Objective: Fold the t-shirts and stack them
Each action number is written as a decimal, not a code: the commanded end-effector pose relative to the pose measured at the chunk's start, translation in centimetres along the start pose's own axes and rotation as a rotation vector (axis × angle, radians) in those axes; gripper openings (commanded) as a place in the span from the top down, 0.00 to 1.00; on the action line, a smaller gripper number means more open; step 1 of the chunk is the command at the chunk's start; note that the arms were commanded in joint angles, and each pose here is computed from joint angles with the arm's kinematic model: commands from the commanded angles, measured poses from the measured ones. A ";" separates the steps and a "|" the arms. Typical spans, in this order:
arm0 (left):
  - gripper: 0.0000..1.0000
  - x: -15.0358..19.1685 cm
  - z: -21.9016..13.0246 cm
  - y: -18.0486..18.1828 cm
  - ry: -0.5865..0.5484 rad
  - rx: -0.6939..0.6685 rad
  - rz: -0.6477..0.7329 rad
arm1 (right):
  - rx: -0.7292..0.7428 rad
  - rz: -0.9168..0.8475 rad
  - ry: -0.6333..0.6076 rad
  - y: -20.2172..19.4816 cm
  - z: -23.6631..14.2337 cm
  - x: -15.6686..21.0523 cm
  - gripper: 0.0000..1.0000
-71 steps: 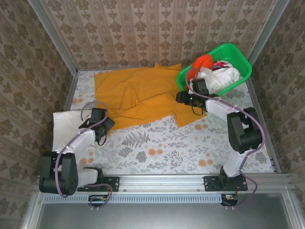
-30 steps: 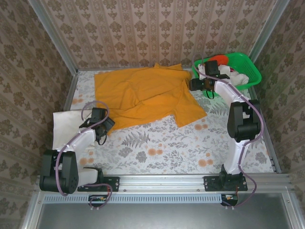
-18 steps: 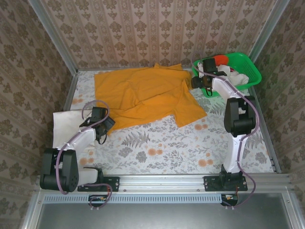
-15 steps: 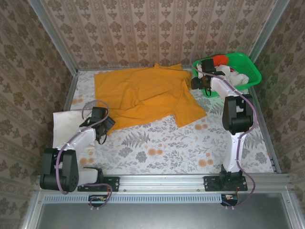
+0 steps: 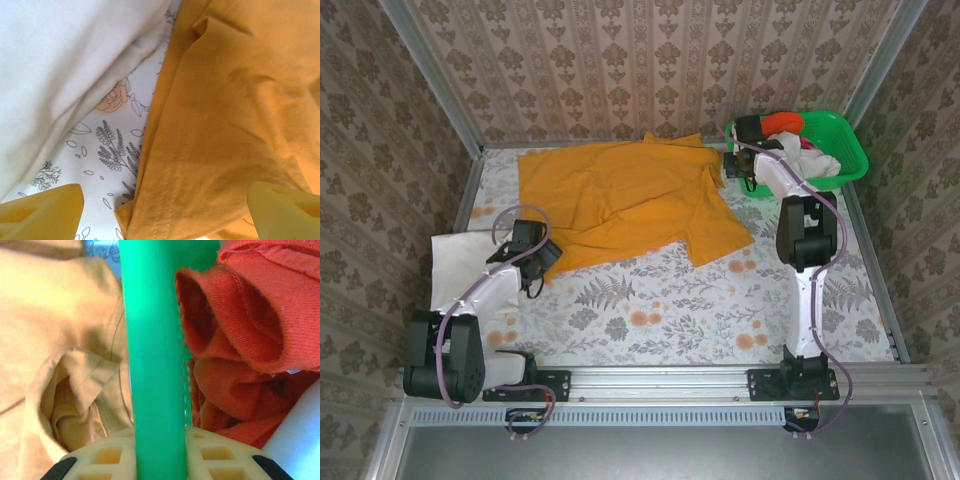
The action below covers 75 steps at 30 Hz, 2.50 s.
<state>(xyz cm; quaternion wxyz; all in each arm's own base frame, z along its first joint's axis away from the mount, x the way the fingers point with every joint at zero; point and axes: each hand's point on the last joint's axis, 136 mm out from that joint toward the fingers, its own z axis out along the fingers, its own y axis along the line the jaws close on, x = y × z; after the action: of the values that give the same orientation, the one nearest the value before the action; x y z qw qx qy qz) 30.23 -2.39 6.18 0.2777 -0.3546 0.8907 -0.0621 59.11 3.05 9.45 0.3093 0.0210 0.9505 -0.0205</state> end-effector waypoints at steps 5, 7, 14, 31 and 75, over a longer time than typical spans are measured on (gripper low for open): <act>0.14 -0.2 -0.4 0.5 -0.016 -0.021 0.020 | 0.053 0.126 -0.016 -1.0 0.6 -2.0 0.78; 0.14 -0.1 -0.5 0.7 -0.014 -0.025 0.015 | 0.018 0.112 -0.024 -0.2 -0.7 -2.7 0.68; 0.14 0.6 -0.9 1.2 -0.015 -0.019 -0.020 | -0.061 -0.037 -0.235 3.8 -8.8 -3.3 0.21; 0.29 0.0 0.9 -0.7 0.026 0.021 -0.009 | -0.280 -0.282 0.112 15.7 -11.2 19.1 0.33; 0.58 -5.2 7.0 -4.1 0.089 0.042 0.039 | -0.225 -0.080 0.394 10.5 -14.2 29.8 0.95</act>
<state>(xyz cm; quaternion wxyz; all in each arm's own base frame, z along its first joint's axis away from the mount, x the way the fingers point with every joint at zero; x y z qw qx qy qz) 38.86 -1.67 2.91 0.2385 -0.3368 0.9061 -0.0929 28.28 15.27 2.08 0.1284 -0.0629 0.9876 0.0650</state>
